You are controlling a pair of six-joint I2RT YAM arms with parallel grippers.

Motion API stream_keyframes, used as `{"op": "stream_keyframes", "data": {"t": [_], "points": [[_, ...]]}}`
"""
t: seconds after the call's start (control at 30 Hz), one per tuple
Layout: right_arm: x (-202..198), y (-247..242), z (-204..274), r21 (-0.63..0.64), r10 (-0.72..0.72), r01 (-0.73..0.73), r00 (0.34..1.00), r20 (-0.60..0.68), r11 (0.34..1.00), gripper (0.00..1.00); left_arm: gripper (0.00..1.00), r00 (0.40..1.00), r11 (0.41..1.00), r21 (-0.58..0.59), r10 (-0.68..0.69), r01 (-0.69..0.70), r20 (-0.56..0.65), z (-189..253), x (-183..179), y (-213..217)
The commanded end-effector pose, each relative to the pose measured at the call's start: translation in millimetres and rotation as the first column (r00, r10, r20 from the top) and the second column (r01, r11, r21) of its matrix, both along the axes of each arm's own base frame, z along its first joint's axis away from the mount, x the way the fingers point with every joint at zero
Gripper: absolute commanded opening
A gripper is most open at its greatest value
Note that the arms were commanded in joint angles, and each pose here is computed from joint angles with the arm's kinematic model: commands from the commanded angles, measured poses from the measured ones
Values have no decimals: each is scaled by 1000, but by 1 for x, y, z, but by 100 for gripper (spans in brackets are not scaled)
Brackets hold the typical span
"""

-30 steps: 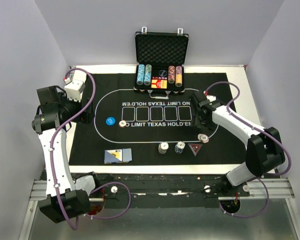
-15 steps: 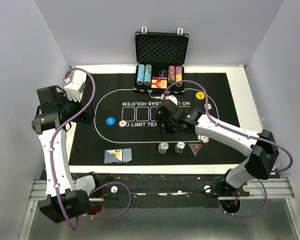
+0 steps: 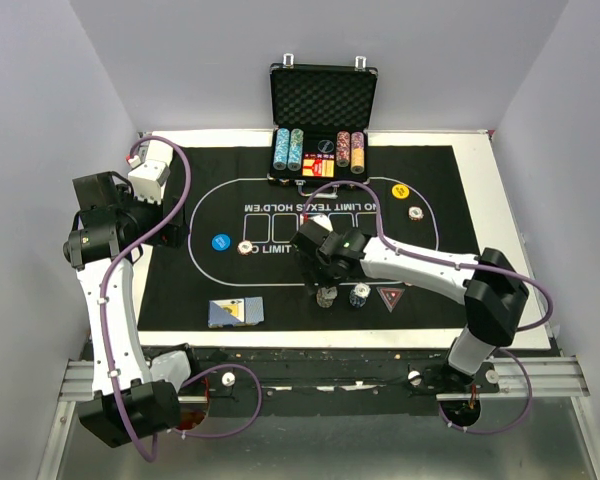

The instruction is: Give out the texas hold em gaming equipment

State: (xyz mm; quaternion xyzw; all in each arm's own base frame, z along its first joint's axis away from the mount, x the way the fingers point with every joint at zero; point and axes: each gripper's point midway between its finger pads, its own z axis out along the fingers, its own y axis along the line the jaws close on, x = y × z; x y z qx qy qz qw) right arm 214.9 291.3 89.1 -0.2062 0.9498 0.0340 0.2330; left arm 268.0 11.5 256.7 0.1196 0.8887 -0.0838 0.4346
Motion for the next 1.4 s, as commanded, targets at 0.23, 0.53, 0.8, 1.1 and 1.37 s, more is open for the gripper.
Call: {"op": "stream_keyframes", "data": {"t": [0.23,0.53,0.8,1.1,1.37], "points": [[-17,-4,-27,-46,-16,12,997,-75,999,74,99,1000,1000,-4,-4,4,29,11,-5,-3],[-17,-4,-29,-35,-44,41,996,-72,999,57,99,999,1000,7,-1,1,37,14,-6,-1],[-15,-1,-20,-18,-49,48,996,-68,999,49,99,999,1000,12,-1,1,37,12,-7,-1],[-6,18,17,61,-27,29,999,-35,998,43,99,999,1000,9,-4,3,39,12,-6,-2],[24,65,25,78,46,-47,999,14,996,43,99,1000,1000,-6,1,-1,20,6,0,-1]]}}
